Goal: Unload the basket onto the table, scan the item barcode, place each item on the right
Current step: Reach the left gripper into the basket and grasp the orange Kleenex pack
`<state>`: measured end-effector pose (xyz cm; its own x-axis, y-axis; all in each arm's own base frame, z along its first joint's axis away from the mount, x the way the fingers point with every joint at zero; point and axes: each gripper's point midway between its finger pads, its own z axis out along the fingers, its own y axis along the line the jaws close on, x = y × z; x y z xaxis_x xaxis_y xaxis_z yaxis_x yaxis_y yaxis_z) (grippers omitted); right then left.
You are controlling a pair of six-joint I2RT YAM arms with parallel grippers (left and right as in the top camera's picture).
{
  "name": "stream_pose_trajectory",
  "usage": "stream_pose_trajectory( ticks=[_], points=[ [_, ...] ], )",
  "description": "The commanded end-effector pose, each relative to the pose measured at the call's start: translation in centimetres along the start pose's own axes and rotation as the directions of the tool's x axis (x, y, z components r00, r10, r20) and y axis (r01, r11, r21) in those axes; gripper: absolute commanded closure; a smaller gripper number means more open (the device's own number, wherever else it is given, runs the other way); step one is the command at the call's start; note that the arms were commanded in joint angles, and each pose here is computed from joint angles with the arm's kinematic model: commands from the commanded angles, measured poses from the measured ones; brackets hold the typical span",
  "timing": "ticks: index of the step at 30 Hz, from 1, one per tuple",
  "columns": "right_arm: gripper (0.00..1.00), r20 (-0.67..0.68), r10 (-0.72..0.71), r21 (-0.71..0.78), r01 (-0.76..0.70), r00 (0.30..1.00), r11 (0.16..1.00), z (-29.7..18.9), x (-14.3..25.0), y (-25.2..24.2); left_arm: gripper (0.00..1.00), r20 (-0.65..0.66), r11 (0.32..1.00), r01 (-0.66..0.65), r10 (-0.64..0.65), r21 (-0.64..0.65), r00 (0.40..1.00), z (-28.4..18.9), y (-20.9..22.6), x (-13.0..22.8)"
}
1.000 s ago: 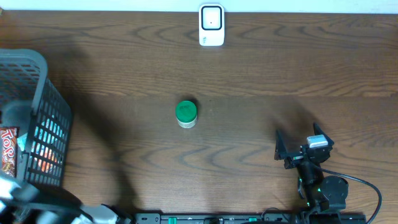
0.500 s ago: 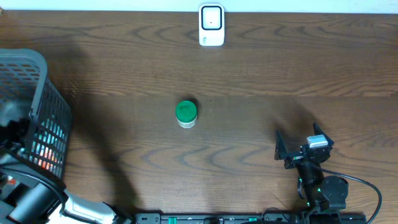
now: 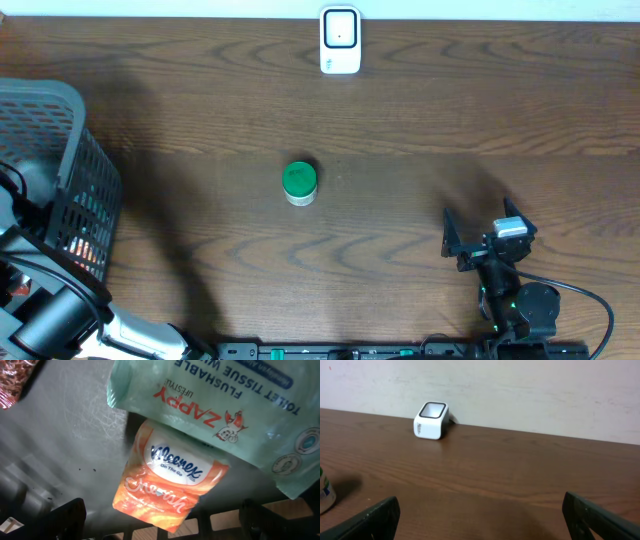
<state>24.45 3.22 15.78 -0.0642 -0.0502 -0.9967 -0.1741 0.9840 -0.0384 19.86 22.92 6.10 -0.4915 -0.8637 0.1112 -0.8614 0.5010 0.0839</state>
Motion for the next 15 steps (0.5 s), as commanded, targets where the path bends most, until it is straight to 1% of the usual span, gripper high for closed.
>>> stream_pose_trajectory(
  ticks=[1,6,10,11,12,13,15],
  points=[
    [0.01,-0.005,-0.009,-0.006,0.009,1.0,1.0,0.0,0.2,0.2,0.02,-0.026,1.0,0.013,-0.013,-0.024,1.0,0.6,0.5,1.0],
    [0.01,-0.005,-0.009,-0.006,0.009,1.0,1.0,0.0,0.2,0.2,0.02,-0.058,0.999,0.026,-0.028,-0.033,0.998,2.4,0.7,2.1],
    [0.01,-0.005,-0.009,-0.006,0.009,1.0,1.0,0.0,0.2,0.2,0.02,-0.056,0.998,0.051,-0.053,-0.034,0.997,3.6,0.7,2.4],
    [0.01,-0.005,-0.009,-0.006,0.009,1.0,1.0,0.0,0.2,0.2,0.06,-0.056,0.998,0.055,-0.057,-0.034,0.997,3.8,0.7,2.5],
    [0.01,-0.005,-0.009,-0.006,0.009,1.0,1.0,0.0,0.2,0.2,0.16,-0.058,0.998,0.059,-0.061,-0.035,0.997,4.0,0.7,2.6],
    [0.01,-0.005,-0.009,-0.006,0.009,1.0,1.0,0.0,0.2,0.2,0.21,-0.058,0.998,0.059,-0.061,-0.035,0.996,4.1,0.7,2.6],
    [0.01,-0.005,-0.009,-0.006,0.009,1.0,1.0,0.0,0.2,0.2,0.27,-0.058,0.998,0.058,-0.06,-0.035,0.997,4.1,0.7,2.6]
  ],
)
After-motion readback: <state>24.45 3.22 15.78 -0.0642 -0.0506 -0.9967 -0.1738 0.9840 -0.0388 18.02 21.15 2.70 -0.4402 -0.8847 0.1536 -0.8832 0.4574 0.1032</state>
